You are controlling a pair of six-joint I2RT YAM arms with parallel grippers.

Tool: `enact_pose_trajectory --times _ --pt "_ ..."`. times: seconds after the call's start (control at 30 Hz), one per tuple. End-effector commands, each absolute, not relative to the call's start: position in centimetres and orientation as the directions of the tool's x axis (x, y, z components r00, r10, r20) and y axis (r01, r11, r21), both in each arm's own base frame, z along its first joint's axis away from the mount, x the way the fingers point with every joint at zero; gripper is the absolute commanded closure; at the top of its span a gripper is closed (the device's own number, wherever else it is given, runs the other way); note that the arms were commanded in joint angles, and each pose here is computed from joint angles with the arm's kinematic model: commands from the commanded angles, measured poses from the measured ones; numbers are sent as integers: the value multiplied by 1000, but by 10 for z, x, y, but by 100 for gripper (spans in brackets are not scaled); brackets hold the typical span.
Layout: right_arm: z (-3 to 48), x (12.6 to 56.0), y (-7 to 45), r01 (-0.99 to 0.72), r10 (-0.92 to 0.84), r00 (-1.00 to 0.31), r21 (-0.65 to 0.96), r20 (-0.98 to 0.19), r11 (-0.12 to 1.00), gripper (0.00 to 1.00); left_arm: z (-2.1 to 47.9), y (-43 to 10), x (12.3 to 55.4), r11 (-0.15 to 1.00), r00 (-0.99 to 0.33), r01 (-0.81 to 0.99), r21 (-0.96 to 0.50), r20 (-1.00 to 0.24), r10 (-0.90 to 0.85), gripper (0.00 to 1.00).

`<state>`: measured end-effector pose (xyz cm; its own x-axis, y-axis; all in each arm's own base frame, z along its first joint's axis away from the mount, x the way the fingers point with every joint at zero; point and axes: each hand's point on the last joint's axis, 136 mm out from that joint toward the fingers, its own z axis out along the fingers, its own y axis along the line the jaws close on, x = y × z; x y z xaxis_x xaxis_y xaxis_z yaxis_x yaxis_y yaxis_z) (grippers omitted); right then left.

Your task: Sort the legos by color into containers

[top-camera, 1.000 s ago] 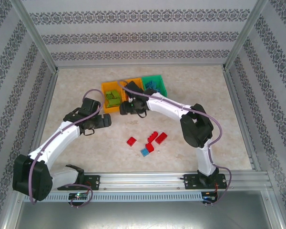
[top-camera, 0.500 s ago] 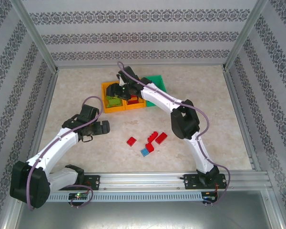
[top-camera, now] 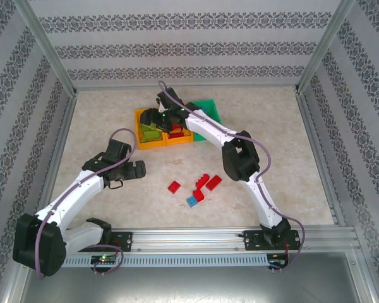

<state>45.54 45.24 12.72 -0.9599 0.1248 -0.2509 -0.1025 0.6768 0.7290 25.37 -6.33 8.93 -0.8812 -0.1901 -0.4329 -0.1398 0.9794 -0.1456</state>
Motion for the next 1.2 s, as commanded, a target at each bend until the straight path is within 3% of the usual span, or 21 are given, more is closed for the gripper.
enact_pose_trajectory --times 0.0,0.3,0.5,0.73,0.93,1.17 --pt "115 464 449 -77 147 -959 719 -244 690 23 89 -63 254 974 -874 -149 -172 -439 -211 1" --pt "120 467 448 -77 157 -955 721 -252 688 16 90 -64 253 973 -874 -150 -176 -437 -214 0" --pt "154 463 454 -142 143 -941 742 -307 655 15 92 -70 251 973 -876 -118 -200 -440 -197 0" --pt "210 453 447 -262 117 -902 743 -416 616 13 99 -111 243 960 -870 100 -262 -491 -43 0" --pt "216 445 415 -276 117 -880 698 -460 661 12 104 -155 232 917 -818 326 -229 -555 152 0" --pt "205 440 358 -215 173 -867 664 -467 716 11 93 -180 231 880 -795 438 -181 -536 285 2"
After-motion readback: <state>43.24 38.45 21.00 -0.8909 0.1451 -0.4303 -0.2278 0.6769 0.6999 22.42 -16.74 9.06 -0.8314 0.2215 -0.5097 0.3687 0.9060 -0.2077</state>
